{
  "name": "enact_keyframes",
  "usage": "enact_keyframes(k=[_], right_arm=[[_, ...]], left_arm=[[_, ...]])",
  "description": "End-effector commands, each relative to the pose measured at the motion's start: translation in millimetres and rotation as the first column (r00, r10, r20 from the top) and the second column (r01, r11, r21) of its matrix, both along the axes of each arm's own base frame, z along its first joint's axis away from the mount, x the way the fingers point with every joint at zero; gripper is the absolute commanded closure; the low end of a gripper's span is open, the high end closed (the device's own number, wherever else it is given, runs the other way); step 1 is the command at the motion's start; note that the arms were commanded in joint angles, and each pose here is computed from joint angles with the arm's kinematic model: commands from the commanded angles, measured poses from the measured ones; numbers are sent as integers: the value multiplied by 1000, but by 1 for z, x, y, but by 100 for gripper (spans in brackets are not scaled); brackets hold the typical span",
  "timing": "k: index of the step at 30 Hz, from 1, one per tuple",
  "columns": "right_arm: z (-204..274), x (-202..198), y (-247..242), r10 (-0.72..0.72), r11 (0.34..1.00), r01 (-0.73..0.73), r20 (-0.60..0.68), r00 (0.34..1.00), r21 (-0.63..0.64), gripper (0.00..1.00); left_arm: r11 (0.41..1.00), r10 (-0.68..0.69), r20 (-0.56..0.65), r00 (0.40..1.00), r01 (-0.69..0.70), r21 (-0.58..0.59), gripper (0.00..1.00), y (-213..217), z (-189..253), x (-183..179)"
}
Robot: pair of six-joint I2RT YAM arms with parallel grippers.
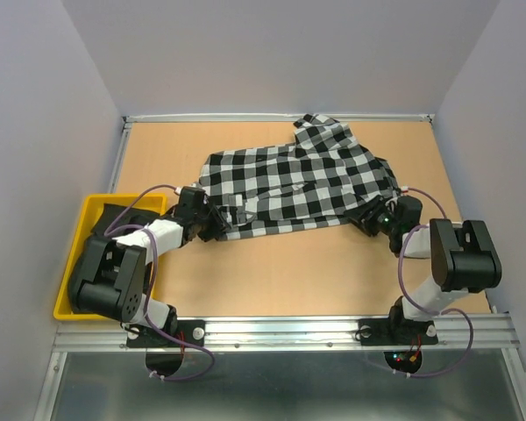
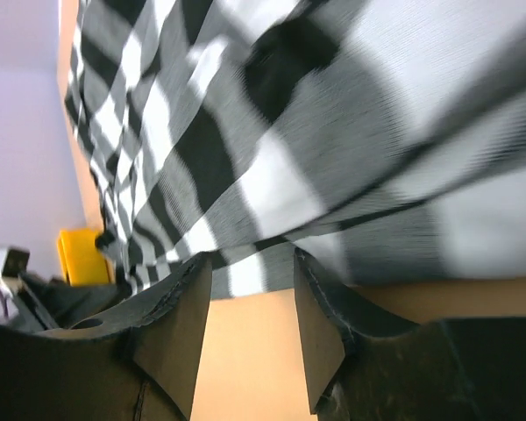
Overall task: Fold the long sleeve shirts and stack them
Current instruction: Fold the shirt
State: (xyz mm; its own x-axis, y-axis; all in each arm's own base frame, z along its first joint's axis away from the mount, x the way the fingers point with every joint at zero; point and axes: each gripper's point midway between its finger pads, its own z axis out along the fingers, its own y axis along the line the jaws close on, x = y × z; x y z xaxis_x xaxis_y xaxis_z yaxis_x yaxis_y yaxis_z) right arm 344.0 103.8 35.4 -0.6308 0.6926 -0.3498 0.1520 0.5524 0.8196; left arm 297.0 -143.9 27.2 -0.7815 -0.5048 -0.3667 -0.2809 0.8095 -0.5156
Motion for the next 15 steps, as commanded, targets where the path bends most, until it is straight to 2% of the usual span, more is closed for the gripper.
enact_keyframes(k=[1, 4, 7, 9, 15], right_arm=[[-17, -6, -55, -154, 986, 149, -65, 986, -71, 52], [-13, -1, -87, -245, 967, 237, -78, 966, -95, 52], [-12, 4, -115, -332, 934, 308, -121, 935, -184, 52], [-2, 10, -130, -372, 906, 338, -101, 923, -255, 52], [49, 22, -136, -371, 893, 357, 1, 929, -274, 50]], left_arm=[[995, 11, -120, 993, 1, 99, 52, 25, -24, -32], [994, 11, -122, 992, 2, 110, 52, 27, -22, -33], [993, 1, -112, 994, 12, 116, 52, 28, -16, -32], [992, -10, -103, 995, 23, 121, 50, 28, -9, -30], [986, -60, 97, 993, 44, 160, 32, 30, 56, -3]])
